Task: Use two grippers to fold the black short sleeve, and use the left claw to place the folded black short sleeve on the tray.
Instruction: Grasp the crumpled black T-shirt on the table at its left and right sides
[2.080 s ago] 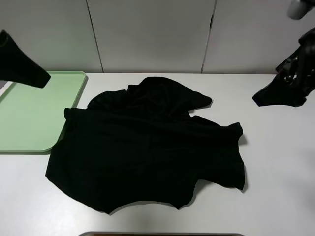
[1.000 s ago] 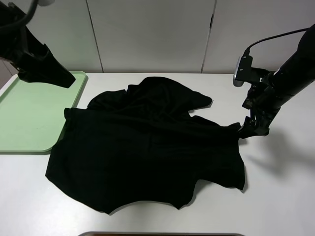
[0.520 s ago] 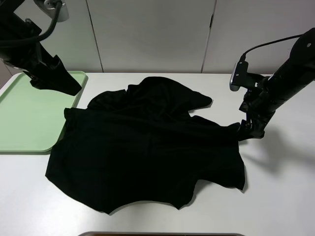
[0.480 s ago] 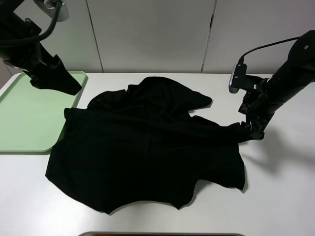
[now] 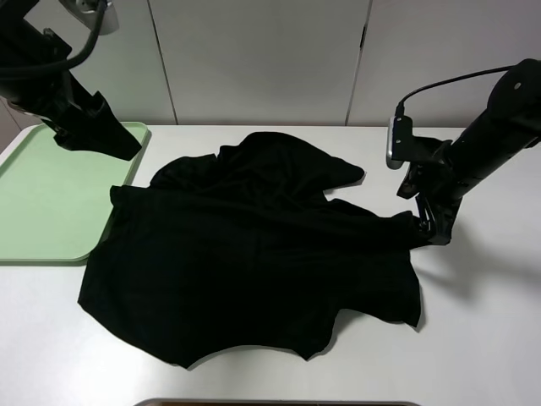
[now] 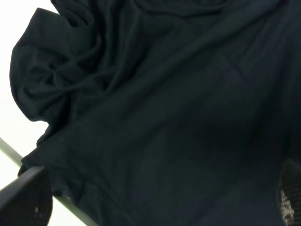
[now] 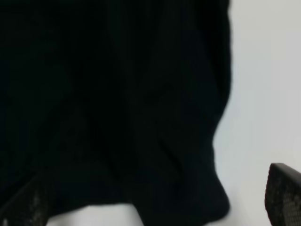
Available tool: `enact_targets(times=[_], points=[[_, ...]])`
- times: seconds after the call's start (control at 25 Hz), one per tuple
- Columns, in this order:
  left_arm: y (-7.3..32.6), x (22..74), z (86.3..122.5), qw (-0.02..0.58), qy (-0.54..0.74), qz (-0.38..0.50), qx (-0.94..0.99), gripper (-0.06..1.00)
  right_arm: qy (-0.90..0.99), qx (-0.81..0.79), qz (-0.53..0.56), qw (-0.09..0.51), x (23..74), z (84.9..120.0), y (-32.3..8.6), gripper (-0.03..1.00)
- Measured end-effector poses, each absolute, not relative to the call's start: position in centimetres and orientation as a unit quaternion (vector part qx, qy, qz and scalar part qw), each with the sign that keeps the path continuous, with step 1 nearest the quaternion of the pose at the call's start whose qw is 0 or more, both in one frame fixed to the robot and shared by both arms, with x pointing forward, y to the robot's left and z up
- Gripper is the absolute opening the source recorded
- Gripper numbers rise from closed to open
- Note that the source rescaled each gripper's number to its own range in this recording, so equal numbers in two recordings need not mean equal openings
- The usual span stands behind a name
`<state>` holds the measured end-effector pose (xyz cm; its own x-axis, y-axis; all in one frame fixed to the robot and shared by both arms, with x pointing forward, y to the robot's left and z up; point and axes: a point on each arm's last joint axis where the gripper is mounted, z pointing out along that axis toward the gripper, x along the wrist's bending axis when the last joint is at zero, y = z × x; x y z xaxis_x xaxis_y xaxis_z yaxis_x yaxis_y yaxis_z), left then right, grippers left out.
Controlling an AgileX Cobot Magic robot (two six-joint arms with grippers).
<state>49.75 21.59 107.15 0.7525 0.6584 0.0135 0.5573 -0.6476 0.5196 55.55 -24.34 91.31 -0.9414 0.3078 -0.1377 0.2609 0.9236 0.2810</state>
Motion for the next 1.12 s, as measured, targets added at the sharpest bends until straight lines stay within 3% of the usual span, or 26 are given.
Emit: enact_targets(times=[0.28, 0.4, 0.48, 0.6, 0.84, 1.12], points=[[21.6, 49.8, 107.1, 0.248, 0.336, 0.102, 0.903, 0.95, 0.977, 0.118, 0.124, 0.126, 56.2, 90.3, -22.8, 0.98], [21.7, 49.8, 107.1, 0.244, 0.334, 0.105, 0.904, 0.95, 0.975, 0.119, 0.122, 0.142, 56.5, 90.3, -22.9, 0.82], [21.7, 49.8, 107.1, 0.244, 0.334, 0.105, 0.905, 0.95, 0.975, 0.118, 0.123, 0.140, 56.5, 90.3, -22.9, 0.66], [21.7, 49.8, 107.1, 0.243, 0.334, 0.106, 0.905, 0.95, 0.975, 0.119, 0.122, 0.140, 56.5, 90.3, -22.9, 0.57], [21.7, 49.8, 107.1, 0.243, 0.333, 0.106, 0.905, 0.95, 0.972, 0.149, 0.125, 0.131, 56.4, 90.3, -22.9, 0.56], [21.7, 49.8, 107.1, 0.243, 0.333, 0.106, 0.905, 0.95, 0.975, 0.159, 0.110, 0.109, 56.1, 89.8, -23.1, 0.73]])
